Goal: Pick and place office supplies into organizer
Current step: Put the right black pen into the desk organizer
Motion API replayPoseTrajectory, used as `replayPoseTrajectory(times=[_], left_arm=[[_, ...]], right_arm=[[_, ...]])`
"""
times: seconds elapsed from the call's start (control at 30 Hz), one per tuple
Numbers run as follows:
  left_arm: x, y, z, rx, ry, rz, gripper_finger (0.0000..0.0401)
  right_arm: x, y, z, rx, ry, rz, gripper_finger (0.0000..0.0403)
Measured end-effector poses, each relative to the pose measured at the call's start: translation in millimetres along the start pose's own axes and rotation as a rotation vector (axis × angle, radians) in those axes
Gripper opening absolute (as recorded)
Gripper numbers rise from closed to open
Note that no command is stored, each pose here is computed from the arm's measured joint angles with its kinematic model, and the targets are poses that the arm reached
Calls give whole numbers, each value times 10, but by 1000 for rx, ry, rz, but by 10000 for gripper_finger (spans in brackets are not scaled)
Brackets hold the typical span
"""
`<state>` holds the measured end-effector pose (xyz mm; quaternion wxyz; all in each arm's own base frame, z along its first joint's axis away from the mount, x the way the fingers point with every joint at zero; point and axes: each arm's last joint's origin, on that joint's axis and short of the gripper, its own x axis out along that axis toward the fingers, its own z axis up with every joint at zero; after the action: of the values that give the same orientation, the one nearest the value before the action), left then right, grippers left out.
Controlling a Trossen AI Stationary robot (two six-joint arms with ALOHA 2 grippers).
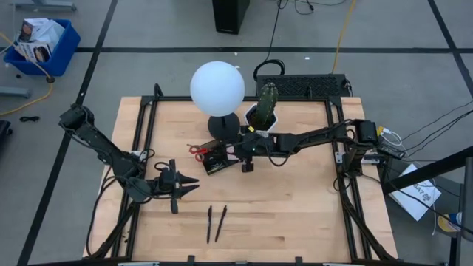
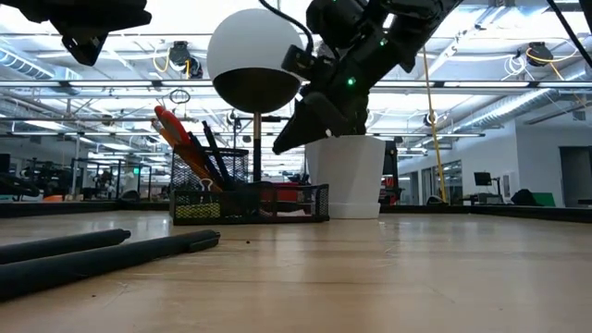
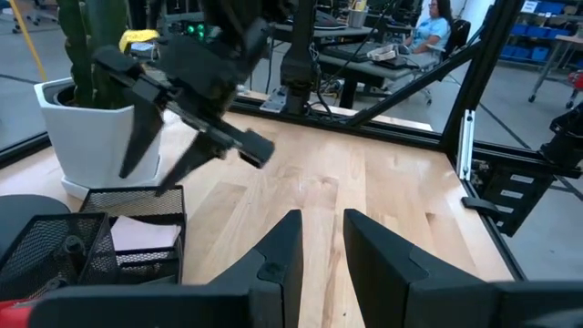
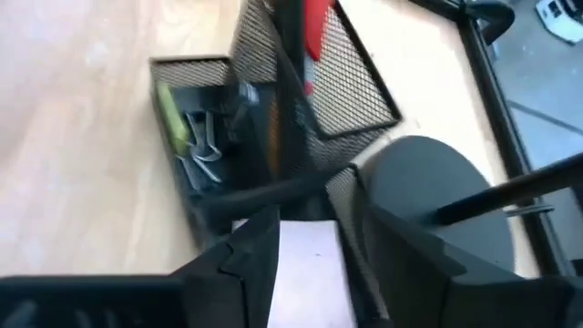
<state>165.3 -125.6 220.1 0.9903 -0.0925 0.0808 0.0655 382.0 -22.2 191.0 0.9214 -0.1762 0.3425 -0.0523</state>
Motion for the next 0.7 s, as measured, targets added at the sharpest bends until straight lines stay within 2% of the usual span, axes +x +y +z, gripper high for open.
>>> replayPoseTrajectory(times=[0.27,0.47,0.7], left_arm=[[0,0,0,6,0,0,88],[1,1,1,5,-1,1,88],[17,18,8,6,-3,12,88]], right_arm=[[-128,527,160,-19,-58,126,146],[-237,933,326,21,-228,444,146],[-210,1271,257,-138,-227,520,146]])
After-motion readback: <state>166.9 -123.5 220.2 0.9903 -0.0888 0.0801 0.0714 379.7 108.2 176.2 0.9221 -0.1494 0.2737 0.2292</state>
